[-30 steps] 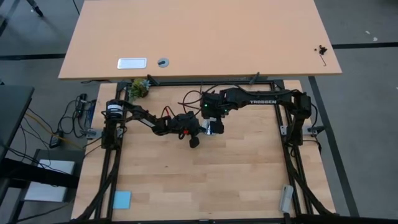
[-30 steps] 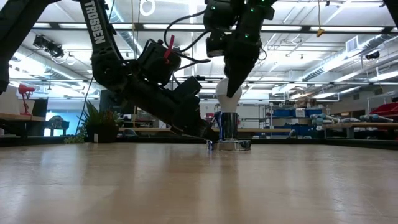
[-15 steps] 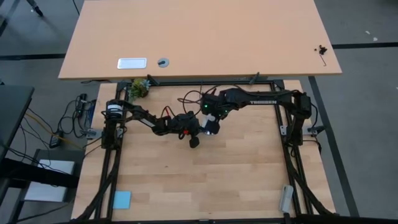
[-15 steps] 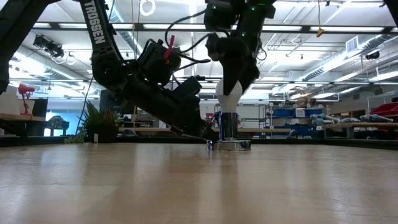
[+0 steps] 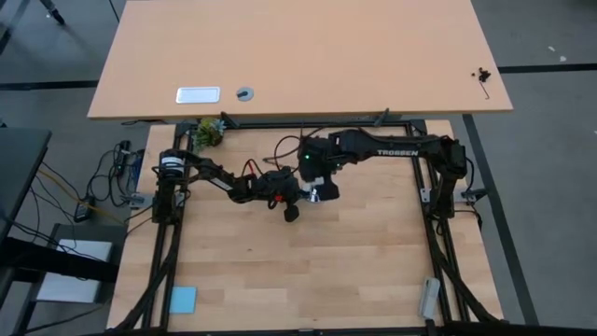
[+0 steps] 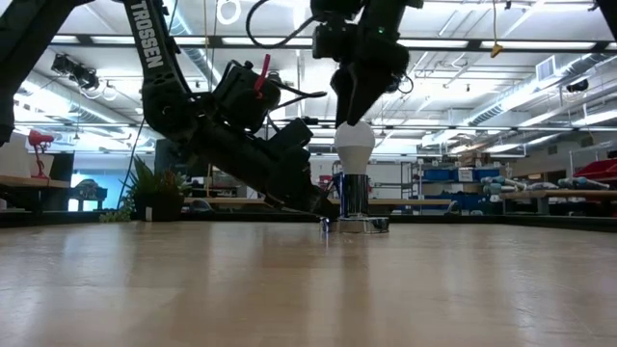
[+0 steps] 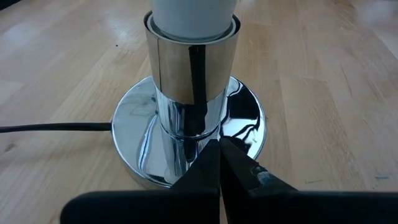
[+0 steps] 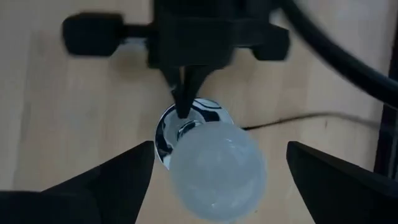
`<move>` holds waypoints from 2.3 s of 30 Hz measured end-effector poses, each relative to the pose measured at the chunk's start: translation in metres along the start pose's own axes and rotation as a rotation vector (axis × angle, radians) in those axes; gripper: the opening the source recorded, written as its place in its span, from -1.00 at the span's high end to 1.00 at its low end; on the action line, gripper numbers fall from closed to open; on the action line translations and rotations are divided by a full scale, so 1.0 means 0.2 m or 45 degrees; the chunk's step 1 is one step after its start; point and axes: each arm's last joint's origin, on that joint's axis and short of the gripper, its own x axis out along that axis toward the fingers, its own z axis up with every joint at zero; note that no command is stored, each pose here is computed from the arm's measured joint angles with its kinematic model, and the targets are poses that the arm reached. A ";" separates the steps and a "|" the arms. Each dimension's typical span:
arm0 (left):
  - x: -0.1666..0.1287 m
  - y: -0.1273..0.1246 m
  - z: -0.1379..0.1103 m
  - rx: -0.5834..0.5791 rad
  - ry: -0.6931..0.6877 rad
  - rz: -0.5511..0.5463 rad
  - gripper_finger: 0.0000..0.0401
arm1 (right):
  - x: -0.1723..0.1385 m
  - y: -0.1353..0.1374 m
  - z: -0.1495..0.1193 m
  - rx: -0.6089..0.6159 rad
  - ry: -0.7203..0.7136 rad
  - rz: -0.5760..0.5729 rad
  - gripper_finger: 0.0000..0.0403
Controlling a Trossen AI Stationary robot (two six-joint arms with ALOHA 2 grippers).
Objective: Screw lightbulb
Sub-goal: Insert the white lightbulb into the silver lamp
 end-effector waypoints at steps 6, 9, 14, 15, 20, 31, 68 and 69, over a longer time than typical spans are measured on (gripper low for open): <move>0.00 0.00 0.00 0.000 0.000 0.000 0.99 | 0.05 0.02 -0.02 -0.103 0.026 0.009 -0.74; 0.00 0.00 0.00 0.000 0.000 0.000 0.99 | 0.05 0.02 -0.02 -0.089 0.024 0.005 -0.65; 0.00 0.00 0.00 0.000 0.000 0.000 0.99 | 0.05 0.01 -0.02 0.013 0.032 -0.060 -0.41; 0.00 0.00 0.00 0.000 0.000 0.000 0.99 | 0.05 0.01 -0.02 0.051 0.033 -0.068 -0.36; 0.00 0.00 0.00 0.000 0.000 0.000 0.99 | 0.05 0.01 -0.02 0.411 0.023 -0.100 -0.20; 0.00 0.00 0.00 -0.001 0.000 0.000 0.99 | 0.02 0.01 0.00 0.698 -0.009 -0.064 -0.37; 0.00 0.00 0.00 -0.003 0.000 0.000 0.99 | 0.11 0.01 -0.08 0.897 0.071 -0.107 -0.49; 0.00 0.00 0.00 -0.004 0.000 0.000 0.99 | 0.11 0.01 -0.08 0.888 0.071 -0.108 -0.51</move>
